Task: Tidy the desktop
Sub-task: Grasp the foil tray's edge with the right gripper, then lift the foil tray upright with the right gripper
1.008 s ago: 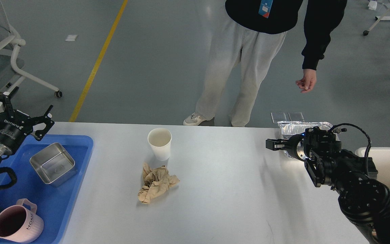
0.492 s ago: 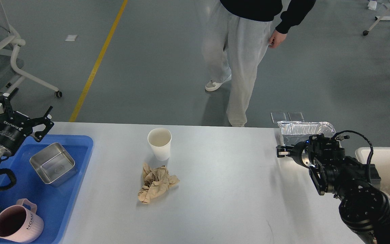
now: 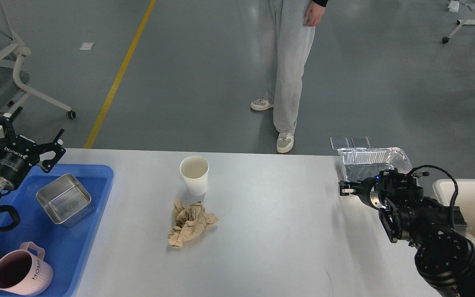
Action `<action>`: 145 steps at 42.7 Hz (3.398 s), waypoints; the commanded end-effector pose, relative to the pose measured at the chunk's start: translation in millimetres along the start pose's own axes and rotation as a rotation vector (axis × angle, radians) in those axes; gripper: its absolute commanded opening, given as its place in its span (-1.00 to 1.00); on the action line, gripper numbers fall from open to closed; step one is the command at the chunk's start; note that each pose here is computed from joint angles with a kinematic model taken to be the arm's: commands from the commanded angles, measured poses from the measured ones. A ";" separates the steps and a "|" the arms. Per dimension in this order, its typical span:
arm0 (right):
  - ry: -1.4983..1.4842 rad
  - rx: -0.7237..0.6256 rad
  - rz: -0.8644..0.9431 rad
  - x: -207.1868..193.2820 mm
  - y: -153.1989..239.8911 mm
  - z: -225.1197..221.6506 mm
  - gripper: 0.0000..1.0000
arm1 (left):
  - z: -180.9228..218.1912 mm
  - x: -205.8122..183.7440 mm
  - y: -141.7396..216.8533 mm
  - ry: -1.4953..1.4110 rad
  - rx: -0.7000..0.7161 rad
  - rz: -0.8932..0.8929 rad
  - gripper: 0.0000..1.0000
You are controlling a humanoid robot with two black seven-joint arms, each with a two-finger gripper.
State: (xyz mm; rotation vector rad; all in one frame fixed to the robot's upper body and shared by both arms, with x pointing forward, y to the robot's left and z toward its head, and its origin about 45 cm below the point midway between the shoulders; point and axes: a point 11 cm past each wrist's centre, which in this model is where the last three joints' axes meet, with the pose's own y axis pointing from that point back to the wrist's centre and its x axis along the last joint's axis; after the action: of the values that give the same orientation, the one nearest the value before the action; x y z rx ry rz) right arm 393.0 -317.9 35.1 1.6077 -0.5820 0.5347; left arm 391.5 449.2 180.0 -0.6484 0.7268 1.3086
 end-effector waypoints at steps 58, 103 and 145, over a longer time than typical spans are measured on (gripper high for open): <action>-0.018 0.311 0.048 87.4 44.1 23.7 -1.00 | -4.3 2.0 1.5 -0.005 0.017 0.007 0.95; -0.677 0.703 0.187 220.4 116.8 2.5 -1.00 | -6.4 2.3 1.7 -0.010 0.032 0.008 0.95; -0.687 0.799 0.302 189.9 118.6 -56.9 -1.00 | -8.6 9.6 9.3 -0.022 0.061 0.030 0.95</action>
State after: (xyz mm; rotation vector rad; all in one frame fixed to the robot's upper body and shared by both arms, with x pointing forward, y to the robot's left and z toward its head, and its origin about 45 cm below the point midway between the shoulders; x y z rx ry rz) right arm 462.3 -268.8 255.1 2.5343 -1.2111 0.4608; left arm 384.3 448.7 168.9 -0.5788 0.7559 1.3096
